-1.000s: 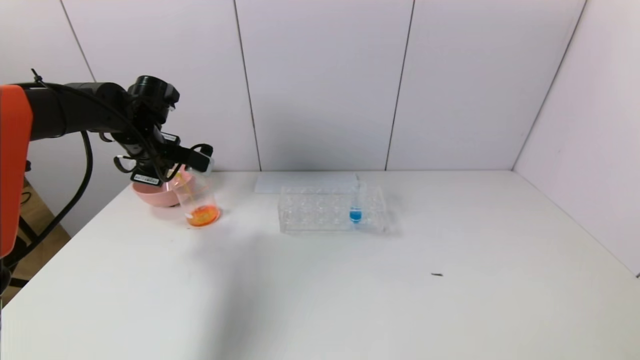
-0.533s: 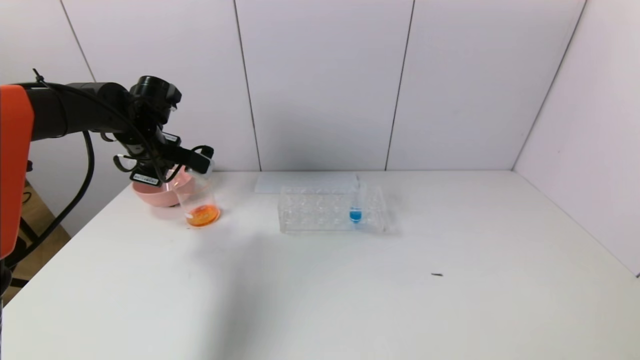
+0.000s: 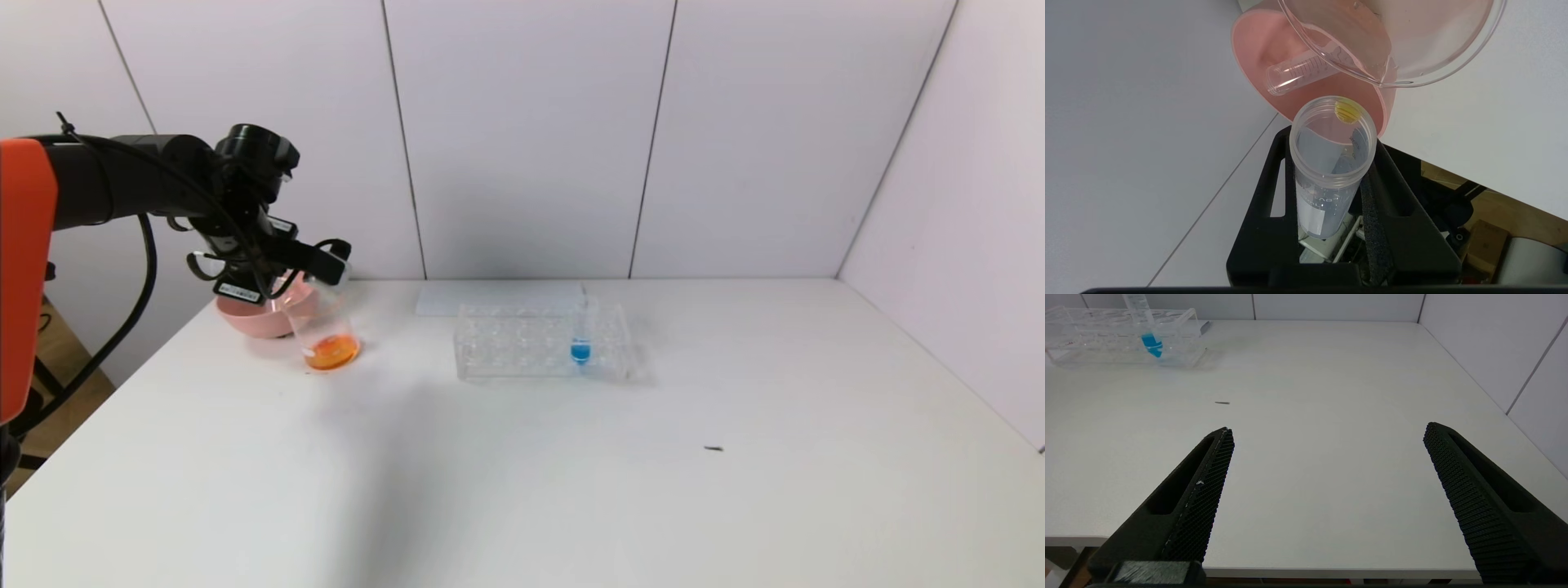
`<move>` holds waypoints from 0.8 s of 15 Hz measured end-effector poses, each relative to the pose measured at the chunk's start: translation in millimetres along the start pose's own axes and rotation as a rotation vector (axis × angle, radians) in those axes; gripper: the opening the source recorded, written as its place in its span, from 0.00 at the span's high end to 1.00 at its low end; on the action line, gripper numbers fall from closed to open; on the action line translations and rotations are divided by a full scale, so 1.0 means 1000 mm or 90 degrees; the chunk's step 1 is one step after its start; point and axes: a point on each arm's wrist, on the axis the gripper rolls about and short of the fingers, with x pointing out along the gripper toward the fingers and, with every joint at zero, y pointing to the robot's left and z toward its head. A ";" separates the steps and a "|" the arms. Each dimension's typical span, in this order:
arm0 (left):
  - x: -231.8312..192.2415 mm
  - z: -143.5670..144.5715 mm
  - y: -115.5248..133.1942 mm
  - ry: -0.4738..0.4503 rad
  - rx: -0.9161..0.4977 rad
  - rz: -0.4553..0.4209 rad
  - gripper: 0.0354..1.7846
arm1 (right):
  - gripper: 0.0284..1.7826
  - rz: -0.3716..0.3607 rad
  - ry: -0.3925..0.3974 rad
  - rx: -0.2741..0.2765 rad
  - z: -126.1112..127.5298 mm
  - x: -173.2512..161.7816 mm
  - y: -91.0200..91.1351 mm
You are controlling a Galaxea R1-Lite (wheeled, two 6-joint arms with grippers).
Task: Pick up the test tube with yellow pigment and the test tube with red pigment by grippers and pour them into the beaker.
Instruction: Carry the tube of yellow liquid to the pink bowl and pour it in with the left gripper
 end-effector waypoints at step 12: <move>-0.005 -0.004 0.000 0.005 -0.013 0.003 0.76 | 0.05 0.000 0.000 0.000 0.000 0.000 0.000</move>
